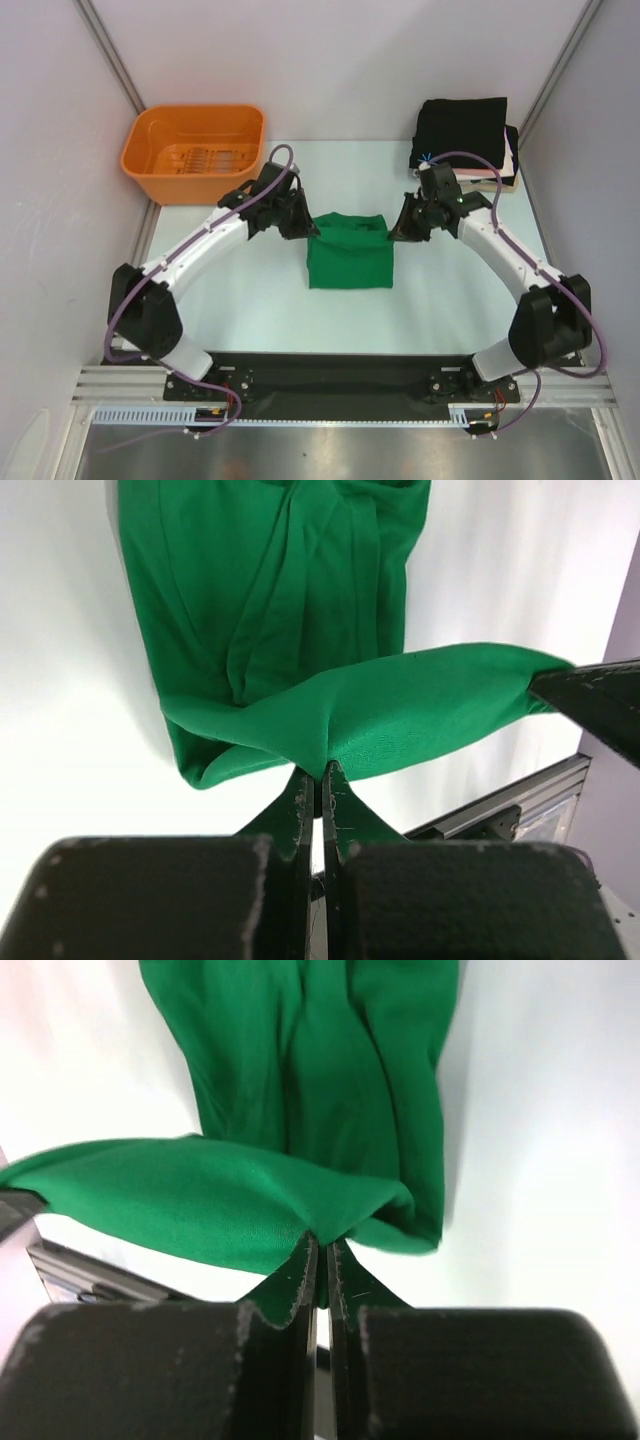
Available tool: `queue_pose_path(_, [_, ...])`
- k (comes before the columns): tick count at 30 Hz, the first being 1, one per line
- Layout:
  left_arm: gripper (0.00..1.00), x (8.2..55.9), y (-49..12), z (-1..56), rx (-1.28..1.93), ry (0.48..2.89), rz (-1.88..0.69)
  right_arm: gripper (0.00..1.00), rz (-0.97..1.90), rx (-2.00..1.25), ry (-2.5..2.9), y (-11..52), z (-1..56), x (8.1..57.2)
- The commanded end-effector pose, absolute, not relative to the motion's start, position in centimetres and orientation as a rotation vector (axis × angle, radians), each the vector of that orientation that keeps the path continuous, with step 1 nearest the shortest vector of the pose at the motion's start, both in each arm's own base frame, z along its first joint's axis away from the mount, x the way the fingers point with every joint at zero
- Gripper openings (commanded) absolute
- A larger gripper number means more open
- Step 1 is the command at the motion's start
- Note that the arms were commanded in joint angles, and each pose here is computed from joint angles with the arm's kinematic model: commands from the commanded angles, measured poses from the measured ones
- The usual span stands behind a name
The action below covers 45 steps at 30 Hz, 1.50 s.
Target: Fold and stack the t-shirts
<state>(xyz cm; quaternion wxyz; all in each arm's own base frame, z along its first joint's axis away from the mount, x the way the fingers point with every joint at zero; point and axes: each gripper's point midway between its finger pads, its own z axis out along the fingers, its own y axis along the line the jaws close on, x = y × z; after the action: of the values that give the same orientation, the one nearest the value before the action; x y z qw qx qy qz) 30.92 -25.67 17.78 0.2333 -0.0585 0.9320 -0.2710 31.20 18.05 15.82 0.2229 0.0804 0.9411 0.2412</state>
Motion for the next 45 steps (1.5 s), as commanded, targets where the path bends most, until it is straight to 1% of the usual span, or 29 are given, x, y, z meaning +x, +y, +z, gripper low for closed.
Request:
queue_pose_path(1, [0.00, 33.2, -26.0, 18.5, -0.109, 2.545, -0.809, 0.00, 0.659, 0.158, 2.547, 18.0, 17.1, 34.4])
queue_pose_path(6, [0.00, 36.3, -25.3, 16.6, -0.163, 2.587, -0.835, 0.00, 0.682, 0.150, 2.571, 18.7, 16.1, 37.4])
queue_pose_path(8, [0.01, 37.5, -25.2, 14.6, -0.185, 2.632, -0.837, 0.00, 0.684, 0.158, 2.609, 18.9, 14.4, 38.6])
queue_pose_path(10, [0.00, 39.9, -24.5, 14.7, -0.218, 2.627, -0.825, 0.00, 0.683, 0.165, 2.631, 19.1, 13.1, 40.7])
queue_pose_path(11, [0.03, 40.5, -24.4, 12.1, -0.249, 2.693, -0.803, 0.00, 0.690, 0.174, 2.642, 19.2, 12.7, 41.4])
queue_pose_path(12, [0.04, 42.2, -24.1, 12.9, -0.258, 2.672, -0.822, 0.00, 0.695, 0.175, 2.648, 19.2, 12.2, 42.3])
queue_pose_path(13, [0.08, 42.9, -23.9, 12.1, -0.279, 2.696, -0.820, 0.01, 0.704, 0.171, 2.652, 19.6, 11.5, 44.0])
queue_pose_path(14, [0.31, 44.4, -24.1, 11.7, -0.280, 2.693, -0.825, 0.09, 0.696, 0.184, 2.661, 19.4, 10.9, 45.2])
queue_pose_path(15, [0.42, 45.7, -23.8, 11.4, -0.261, 2.682, -0.783, 0.20, 0.700, 0.192, 2.673, 19.4, 10.7, 46.1])
queue_pose_path(16, [0.52, 46.7, -23.5, 11.4, -0.251, 2.671, -0.737, 0.45, 0.731, 0.169, 2.672, 20.0, 10.4, 47.6])
queue_pose_path(17, [0.67, 46.9, -23.2, 11.3, -0.251, 2.695, -0.697, 0.54, 0.723, 0.152, 2.665, 19.9, 10.2, 48.3])
queue_pose_path(18, [0.77, 48.7, -23.7, 12.1, -0.218, 2.663, -0.710, 0.59, 0.700, 0.159, 2.682, 19.6, 10.0, 48.3])
queue_pose_path(19, [0.85, 49.0, -24.1, 12.7, -0.192, 2.654, -0.731, 0.64, 0.667, 0.162, 2.672, 19.3, 10.1, 48.8])
queue_pose_path(20, [1.00, 48.8, -24.2, 13.0, -0.181, 2.670, -0.734, 0.65, 0.662, 0.159, 2.662, 19.1, 10.5, 48.3])
queue_pose_path(21, [1.00, 48.9, -24.6, 14.8, -0.144, 2.636, -0.744, 0.67, 0.655, 0.163, 2.654, 18.9, 10.6, 47.8])
queue_pose_path(22, [1.00, 48.7, -24.3, 15.6, -0.134, 2.619, -0.717, 0.75, 0.647, 0.162, 2.600, 18.6, 11.1, 48.3])
queue_pose_path(23, [1.00, 47.9, -24.0, 14.9, -0.130, 2.638, -0.690, 0.78, 0.652, 0.161, 2.601, 18.3, 11.0, 46.4])
queue_pose_path(24, [1.00, 47.2, -24.0, 15.0, -0.115, 2.632, -0.684, 0.81, 0.662, 0.158, 2.578, 18.0, 11.1, 46.0])
queue_pose_path(25, [1.00, 46.4, -23.8, 17.6, -0.100, 2.578, -0.700, 0.85, 0.689, 0.155, 2.529, 18.0, 11.5, 46.3])
queue_pose_path(26, [1.00, 45.1, -23.3, 16.1, -0.111, 2.611, -0.686, 0.86, 0.721, 0.149, 2.515, 17.9, 11.4, 45.6])
queue_pose_path(28, [1.00, 42.6, -22.2, 16.7, -0.104, 2.592, -0.671, 0.88, 0.796, 0.170, 2.492, 17.4, 10.6, 44.3])
queue_pose_path(31, [1.00, 40.1, -20.8, 17.3, -0.099, 2.564, -0.646, 0.89, 0.861, 0.166, 2.491, 17.4, 8.9, 43.6])
queue_pose_path(32, [1.00, 38.3, -19.9, 17.6, -0.096, 2.551, -0.624, 0.89, 0.886, 0.162, 2.495, 17.6, 8.5, 43.5])
queue_pose_path(38, [1.00, 32.0, -16.1, 16.6, -0.106, 2.531, -0.517, 0.89, 0.926, 0.185, 2.516, 17.9, 4.8, 44.8])
queue_pose_path(42, [1.00, 29.4, -14.2, 14.8, -0.091, 2.566, -0.435, 0.88, 0.961, 0.209, 2.515, 18.4, 2.8, 45.7])
queue_pose_path(45, [1.00, 28.0, -13.2, 13.8, -0.076, 2.587, -0.397, 0.84, 1.032, 0.199, 2.519, 19.7, 1.7, 45.2])
